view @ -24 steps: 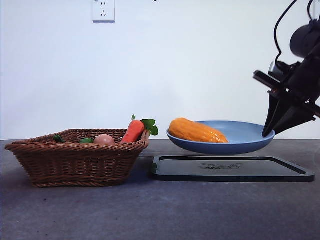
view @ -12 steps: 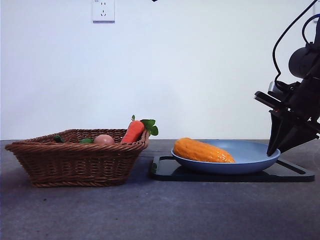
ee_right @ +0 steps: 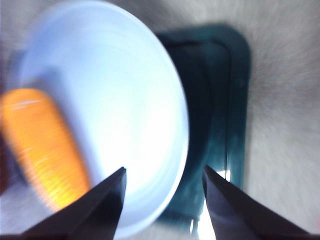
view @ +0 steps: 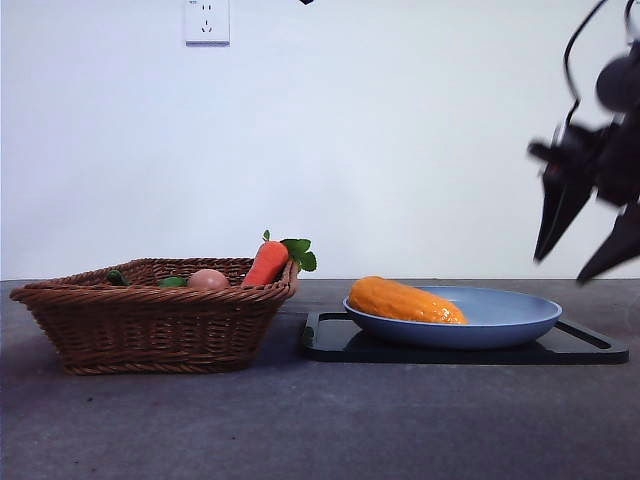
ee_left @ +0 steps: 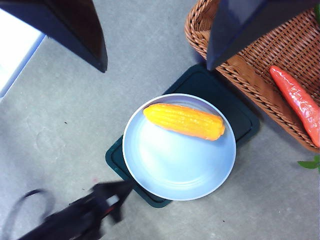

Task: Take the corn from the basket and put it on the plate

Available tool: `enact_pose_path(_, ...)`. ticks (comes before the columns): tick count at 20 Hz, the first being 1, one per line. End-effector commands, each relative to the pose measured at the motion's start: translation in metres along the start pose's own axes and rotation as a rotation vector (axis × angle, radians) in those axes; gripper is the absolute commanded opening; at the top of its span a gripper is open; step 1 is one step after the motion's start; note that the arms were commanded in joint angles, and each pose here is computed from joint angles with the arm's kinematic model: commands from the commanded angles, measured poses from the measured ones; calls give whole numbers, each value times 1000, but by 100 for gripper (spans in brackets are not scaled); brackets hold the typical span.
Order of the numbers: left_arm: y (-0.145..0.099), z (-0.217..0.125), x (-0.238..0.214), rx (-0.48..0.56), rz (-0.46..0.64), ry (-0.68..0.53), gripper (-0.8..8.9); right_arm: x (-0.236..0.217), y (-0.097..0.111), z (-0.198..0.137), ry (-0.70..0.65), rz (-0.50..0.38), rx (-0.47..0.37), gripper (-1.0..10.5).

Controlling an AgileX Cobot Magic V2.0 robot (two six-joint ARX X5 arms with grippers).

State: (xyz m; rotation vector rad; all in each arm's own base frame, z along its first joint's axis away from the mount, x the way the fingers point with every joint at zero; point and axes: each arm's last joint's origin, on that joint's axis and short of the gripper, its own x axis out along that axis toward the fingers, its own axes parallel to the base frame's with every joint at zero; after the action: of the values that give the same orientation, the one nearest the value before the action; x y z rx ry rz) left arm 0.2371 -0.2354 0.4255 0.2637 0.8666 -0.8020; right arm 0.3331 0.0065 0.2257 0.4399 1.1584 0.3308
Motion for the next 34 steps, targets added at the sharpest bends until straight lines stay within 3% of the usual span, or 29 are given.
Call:
enact_pose_path(1, -2, 5, 1, 5, -4, -15, 325, -33, 17, -5, -39, 6, -74, 251)
enact_pose_path(7, -2, 3, 1, 4, -4, 2, 305, -116, 77, -69, -64, 56, -275, 246)
enact_pose_path(10, -2, 3, 1, 4, -4, 3, 204, -141, 98, -99, -85, 96, -371, 163)
enact_pose_path(13, -2, 3, 1, 4, -4, 5, 8, -153, 109, -116, -99, 127, -474, 1)
enact_pose_path(14, -2, 3, 1, 5, -4, 7, 7, -155, 111, -119, -102, 135, -496, 2)
enact_pose_path(22, -2, 5, 1, 5, -4, -15, 8, -155, 113, -120, -106, 143, -500, 2)
enact_pose_path(34, -3, 26, -2, 28, -14, -237, 8, -156, 115, -115, -161, 149, -524, 2)
